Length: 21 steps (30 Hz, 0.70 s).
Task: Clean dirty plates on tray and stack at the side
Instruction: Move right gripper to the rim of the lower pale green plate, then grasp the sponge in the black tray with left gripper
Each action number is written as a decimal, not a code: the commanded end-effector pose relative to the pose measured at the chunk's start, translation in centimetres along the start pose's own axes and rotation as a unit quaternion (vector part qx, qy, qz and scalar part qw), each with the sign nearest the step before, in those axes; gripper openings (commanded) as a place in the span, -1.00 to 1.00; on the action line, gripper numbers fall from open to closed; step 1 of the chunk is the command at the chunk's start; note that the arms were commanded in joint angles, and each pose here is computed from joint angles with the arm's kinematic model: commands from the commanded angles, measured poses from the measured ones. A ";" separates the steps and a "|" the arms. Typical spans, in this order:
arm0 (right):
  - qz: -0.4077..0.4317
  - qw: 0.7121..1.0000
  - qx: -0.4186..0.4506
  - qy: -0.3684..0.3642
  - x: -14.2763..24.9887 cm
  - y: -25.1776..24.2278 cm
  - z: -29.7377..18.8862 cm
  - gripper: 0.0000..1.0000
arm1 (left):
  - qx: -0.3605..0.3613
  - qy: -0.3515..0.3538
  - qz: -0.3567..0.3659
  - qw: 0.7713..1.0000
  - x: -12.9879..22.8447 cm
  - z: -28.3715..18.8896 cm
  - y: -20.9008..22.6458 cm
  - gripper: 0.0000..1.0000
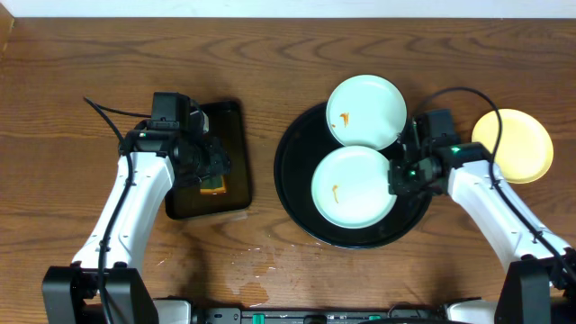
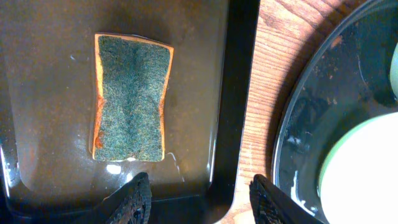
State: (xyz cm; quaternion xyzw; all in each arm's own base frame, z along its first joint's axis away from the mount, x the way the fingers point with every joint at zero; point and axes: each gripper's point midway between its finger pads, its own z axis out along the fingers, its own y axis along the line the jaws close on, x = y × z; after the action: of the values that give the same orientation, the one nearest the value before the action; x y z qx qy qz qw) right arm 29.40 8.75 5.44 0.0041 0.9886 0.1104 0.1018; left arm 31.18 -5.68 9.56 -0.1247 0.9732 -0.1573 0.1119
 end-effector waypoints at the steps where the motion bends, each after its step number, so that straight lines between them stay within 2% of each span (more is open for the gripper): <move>1: 0.004 1.000 -0.011 -0.012 -0.6 1.4 0.5 -0.98 | 0.006 -0.005 0.014 1.000 -0.3 -0.4 -0.6 0.06; 6: 0.002 1.000 -0.005 -0.019 -1.6 1.4 2.4 -0.97 | 0.009 0.001 0.032 0.999 0.3 -0.2 -1.6 0.07; 12: -0.002 1.000 0.003 0.023 -0.1 1.2 4.6 -0.98 | 0.008 0.002 0.036 0.999 0.4 -0.1 -1.8 0.06; 14: -0.003 1.000 0.005 0.030 0.1 1.2 5.0 -0.80 | 0.008 0.002 0.037 0.999 0.4 -0.1 -1.8 0.06; 16: -0.003 1.000 0.005 0.030 0.1 1.2 5.1 -0.42 | 0.008 0.002 0.037 0.999 0.4 -0.1 -1.8 0.06; 17: -0.004 1.000 0.004 0.028 0.0 1.2 5.1 -0.32 | 0.008 0.002 0.037 0.999 0.4 -0.1 -1.8 0.07; 18: -0.005 1.000 0.004 0.025 -0.2 1.2 5.1 -0.26 | 0.008 0.002 0.037 0.999 0.4 -0.1 -1.8 0.06; 21: -0.008 1.000 0.001 0.016 -0.6 1.4 5.1 -0.26 | 0.008 0.002 0.037 0.999 0.4 -0.1 -1.8 0.06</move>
State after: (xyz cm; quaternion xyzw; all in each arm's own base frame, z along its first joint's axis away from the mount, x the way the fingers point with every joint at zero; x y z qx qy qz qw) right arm 30.90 10.90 1.12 -0.0010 0.9905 0.1076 0.0854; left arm 30.82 -7.40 9.56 -0.0976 0.9763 -0.1603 0.1075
